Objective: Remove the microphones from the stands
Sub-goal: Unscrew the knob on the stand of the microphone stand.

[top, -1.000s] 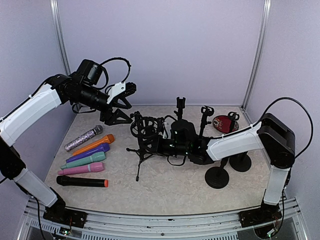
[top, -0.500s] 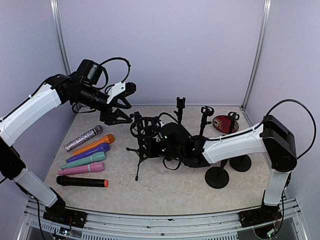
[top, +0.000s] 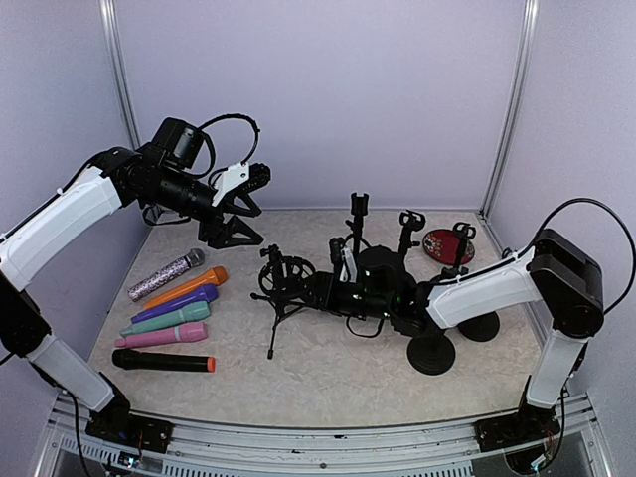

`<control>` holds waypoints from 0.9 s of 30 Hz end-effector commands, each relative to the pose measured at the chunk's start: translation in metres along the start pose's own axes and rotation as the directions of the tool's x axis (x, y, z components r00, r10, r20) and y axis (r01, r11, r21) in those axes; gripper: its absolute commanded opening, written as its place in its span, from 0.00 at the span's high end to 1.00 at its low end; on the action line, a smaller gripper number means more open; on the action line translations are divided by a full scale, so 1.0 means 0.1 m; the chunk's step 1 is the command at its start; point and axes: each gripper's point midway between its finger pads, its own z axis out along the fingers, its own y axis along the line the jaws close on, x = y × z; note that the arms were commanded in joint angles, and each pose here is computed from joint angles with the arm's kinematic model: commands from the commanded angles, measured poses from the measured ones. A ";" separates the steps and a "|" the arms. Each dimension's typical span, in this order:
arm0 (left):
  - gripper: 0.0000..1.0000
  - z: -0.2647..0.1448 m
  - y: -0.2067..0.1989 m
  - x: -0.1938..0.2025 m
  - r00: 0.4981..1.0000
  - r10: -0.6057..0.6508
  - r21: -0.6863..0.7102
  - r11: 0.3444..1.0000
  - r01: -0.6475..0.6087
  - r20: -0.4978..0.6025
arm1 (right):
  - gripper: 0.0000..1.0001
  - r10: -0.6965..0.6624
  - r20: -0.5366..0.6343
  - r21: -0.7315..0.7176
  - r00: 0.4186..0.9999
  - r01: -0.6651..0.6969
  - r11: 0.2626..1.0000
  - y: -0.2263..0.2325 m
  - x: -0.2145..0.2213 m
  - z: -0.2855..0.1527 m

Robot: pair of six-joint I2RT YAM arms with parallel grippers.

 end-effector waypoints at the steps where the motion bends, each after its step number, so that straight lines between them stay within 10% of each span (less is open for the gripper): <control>1: 0.35 -0.08 -0.05 -0.03 1.000 0.001 0.007 1.000 -0.001 0.020 | 0.50 0.113 -0.016 -0.084 0.993 -0.114 0.990 -0.02 0.01 0.00; 27: 0.38 0.12 -0.14 0.10 1.000 -0.018 0.045 0.999 0.019 -0.015 | 0.56 0.291 -0.118 -0.324 0.950 -0.314 0.893 0.19 -0.04 0.34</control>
